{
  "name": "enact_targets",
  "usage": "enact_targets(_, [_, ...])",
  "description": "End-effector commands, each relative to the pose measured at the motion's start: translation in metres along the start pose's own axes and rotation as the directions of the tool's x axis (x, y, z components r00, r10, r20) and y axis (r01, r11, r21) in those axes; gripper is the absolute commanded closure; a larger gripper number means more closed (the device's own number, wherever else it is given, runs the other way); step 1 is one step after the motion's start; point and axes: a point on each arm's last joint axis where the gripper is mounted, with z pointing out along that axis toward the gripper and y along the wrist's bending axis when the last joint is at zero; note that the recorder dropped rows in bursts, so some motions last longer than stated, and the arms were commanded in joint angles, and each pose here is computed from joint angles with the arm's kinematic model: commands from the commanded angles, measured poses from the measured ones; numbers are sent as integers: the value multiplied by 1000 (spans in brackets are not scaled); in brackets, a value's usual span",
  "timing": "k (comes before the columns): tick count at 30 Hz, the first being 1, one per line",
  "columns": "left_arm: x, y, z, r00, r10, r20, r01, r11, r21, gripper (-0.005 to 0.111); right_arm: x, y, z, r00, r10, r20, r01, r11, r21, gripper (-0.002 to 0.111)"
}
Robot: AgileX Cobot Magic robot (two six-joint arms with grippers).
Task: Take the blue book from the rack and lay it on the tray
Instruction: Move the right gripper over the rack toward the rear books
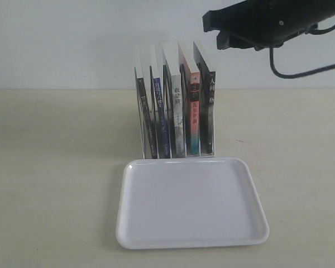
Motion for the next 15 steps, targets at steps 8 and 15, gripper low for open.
enact_targets(8, [0,0,0,1000,4,12,-4,1000,4,103,-22,6,26,985,41,-166,-40,999,5,65])
enact_targets(15, [0,0,0,1000,4,12,-4,1000,4,103,-12,4,49,971,61,-231,-60,998,12,65])
